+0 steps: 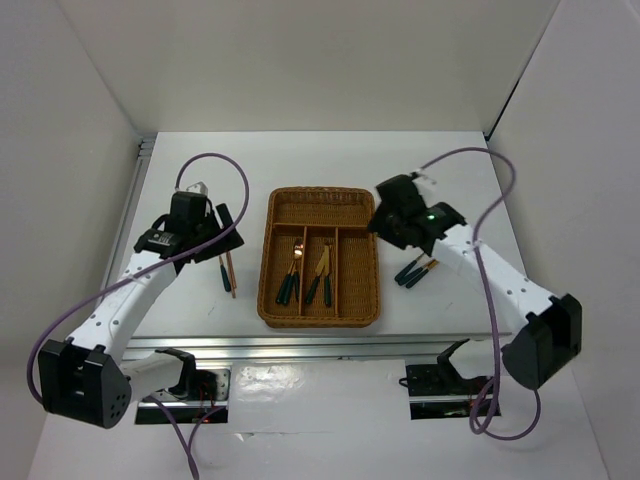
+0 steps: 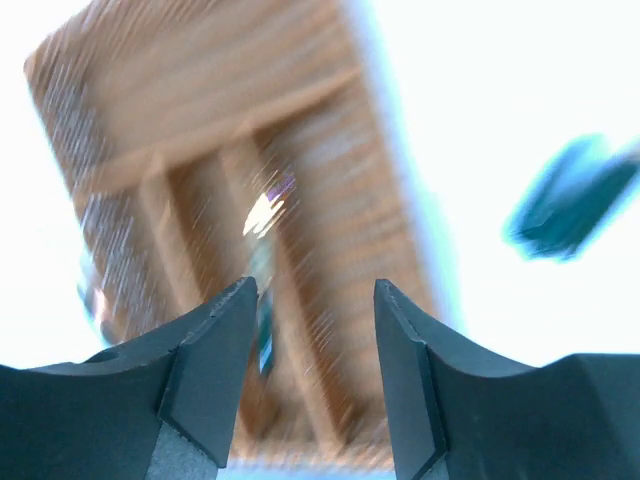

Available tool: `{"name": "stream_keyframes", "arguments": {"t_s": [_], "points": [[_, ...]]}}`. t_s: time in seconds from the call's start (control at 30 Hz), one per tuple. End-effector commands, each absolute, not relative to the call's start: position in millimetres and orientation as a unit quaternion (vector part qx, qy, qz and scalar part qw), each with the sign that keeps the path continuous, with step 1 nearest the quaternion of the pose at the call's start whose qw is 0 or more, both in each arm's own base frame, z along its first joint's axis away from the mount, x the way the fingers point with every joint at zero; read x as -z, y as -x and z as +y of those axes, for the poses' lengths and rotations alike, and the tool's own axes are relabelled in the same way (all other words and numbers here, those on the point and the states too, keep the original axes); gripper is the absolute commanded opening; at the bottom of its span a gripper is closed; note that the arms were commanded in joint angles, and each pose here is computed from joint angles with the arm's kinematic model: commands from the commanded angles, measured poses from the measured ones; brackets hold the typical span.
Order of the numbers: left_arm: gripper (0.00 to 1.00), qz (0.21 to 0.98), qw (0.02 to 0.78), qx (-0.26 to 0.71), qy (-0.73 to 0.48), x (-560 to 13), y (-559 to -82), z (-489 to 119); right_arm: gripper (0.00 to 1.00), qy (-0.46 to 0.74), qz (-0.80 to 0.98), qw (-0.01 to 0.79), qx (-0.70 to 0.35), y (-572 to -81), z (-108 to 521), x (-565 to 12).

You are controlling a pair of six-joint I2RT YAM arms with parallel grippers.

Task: Sort the eating utensils into containers

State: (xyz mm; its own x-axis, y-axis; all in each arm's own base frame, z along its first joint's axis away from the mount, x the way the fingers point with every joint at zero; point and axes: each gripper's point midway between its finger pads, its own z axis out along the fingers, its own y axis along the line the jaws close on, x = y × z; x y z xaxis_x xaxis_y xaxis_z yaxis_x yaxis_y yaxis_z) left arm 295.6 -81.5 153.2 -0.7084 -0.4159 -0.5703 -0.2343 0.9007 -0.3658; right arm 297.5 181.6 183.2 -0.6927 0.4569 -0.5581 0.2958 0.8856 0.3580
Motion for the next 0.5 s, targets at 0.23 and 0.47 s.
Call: {"name": "stream_keyframes", "arguments": {"t_s": [0.23, 0.47], "points": [[0.81, 0.916, 0.337, 0.142, 0.166, -151.7, -313.6, -87.3, 0.48, -0.36, 0.896, 0.259, 0.005, -261.0, 44.8, -95.6], [0.81, 0.916, 0.337, 0.142, 0.166, -153.5, -318.4, -88.3, 0.44, -0.376, 0.898, 0.227, 0.02, -252.7, 39.6, -67.4]]}}
